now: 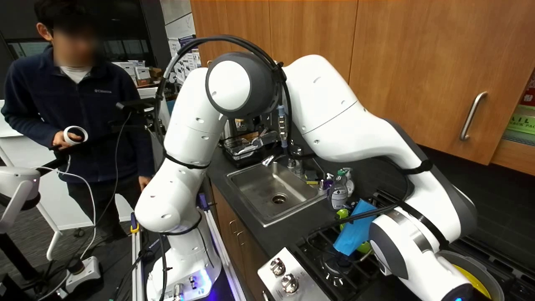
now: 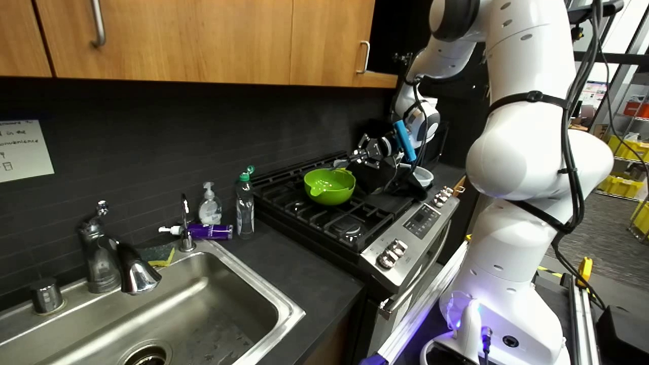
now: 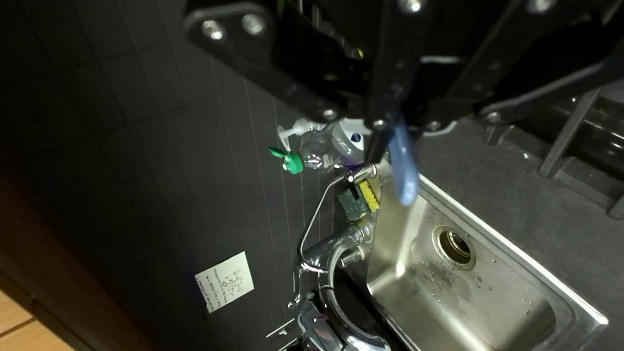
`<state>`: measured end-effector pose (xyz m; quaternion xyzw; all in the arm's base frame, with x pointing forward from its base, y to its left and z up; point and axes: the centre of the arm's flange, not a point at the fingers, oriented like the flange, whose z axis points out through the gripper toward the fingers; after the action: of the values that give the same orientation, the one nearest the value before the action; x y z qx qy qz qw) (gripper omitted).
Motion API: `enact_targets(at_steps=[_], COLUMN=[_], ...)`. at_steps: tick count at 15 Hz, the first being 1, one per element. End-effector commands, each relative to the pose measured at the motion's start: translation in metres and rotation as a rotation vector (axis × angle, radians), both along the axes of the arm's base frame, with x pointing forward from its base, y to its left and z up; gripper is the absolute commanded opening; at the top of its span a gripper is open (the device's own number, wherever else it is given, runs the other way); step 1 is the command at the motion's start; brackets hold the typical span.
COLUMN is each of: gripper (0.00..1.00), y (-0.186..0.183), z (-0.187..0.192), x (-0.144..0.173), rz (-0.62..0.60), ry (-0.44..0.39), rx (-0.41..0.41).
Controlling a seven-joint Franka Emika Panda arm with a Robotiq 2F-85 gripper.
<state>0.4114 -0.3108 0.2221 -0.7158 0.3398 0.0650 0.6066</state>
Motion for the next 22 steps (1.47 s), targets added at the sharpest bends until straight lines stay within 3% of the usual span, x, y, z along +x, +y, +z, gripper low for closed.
enact_targets(at_steps=[1, 13, 22], gripper=[0.01, 0.01, 0.01], y=[0.006, 0.005, -0.004], z=[-0.002, -0.054, -0.082], x=[0.012, 0.028, 0.015], rz=[-0.012, -0.010, -0.041], ry=[0.048, 0.174, 0.242], rx=[0.000, 0.072, 0.096])
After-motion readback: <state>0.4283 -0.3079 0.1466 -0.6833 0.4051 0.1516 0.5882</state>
